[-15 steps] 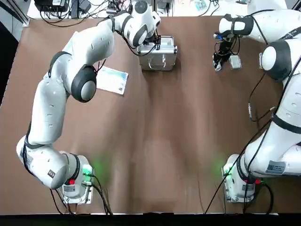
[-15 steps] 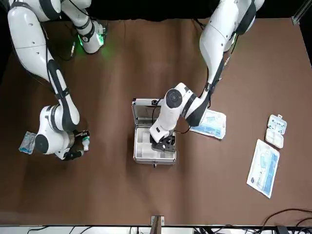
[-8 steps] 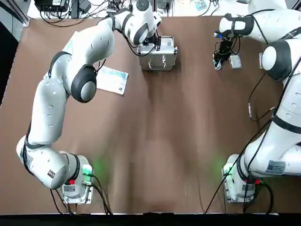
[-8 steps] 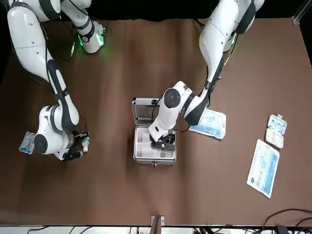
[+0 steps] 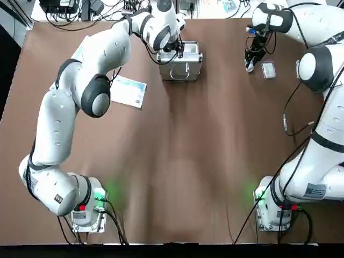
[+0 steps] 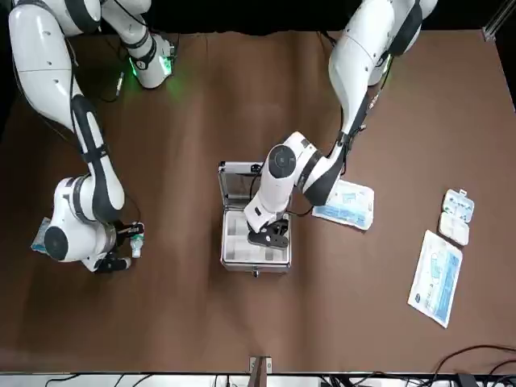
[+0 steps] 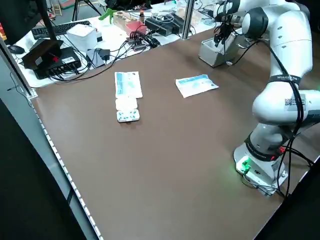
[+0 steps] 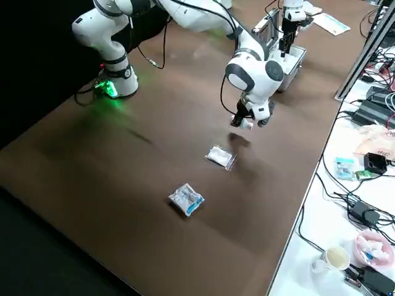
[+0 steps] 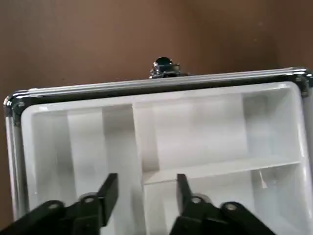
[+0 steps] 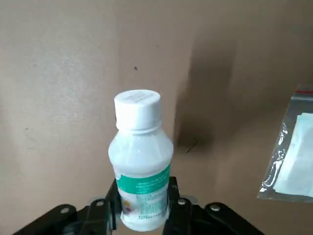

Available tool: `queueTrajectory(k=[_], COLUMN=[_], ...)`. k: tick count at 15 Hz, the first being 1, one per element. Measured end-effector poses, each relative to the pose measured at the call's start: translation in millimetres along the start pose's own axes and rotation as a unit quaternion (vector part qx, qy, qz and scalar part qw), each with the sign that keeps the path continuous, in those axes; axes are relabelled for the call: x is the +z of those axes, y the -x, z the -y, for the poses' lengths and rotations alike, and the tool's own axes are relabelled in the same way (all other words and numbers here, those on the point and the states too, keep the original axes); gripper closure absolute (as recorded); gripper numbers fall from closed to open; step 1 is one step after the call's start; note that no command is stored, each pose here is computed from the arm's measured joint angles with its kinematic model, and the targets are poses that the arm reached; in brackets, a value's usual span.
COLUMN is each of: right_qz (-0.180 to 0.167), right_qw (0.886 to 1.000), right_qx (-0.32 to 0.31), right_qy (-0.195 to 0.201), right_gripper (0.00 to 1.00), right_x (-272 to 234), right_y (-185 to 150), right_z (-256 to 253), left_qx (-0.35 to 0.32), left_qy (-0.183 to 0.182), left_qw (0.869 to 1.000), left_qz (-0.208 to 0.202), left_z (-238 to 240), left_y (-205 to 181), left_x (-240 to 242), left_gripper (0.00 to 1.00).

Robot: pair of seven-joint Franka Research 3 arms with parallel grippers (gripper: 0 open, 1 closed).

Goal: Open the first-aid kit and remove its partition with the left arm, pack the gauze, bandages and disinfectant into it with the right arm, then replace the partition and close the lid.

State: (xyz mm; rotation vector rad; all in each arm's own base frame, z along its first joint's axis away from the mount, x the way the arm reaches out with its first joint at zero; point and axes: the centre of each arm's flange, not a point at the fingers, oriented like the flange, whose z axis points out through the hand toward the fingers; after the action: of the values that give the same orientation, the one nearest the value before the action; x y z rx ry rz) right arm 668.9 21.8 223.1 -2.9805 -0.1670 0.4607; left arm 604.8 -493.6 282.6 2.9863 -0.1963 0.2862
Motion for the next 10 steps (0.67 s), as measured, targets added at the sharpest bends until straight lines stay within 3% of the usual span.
queueTrajectory(k=[1,3,10], right_qz=[0.001,0.0,0.007], right_qw=[1.0,1.0,1.0], right_qx=[0.001,0.003,0.01], right_qy=[0.0,-0.001,-0.001], right_gripper=[0.6,0.6,0.6], right_x=[-3,-6,-4], right_y=[0,-1,-1], right_z=[1,2,13], left_qx=[0.001,0.001,0.004], left_qy=[0.001,0.001,-0.006], left_qw=[1.0,1.0,1.0], left_qz=[0.0,0.0,0.02], left_z=[-1,-1,-5], left_y=[0,0,7], left_x=[-1,-1,0], left_gripper=[0.49,0.51,0.52])
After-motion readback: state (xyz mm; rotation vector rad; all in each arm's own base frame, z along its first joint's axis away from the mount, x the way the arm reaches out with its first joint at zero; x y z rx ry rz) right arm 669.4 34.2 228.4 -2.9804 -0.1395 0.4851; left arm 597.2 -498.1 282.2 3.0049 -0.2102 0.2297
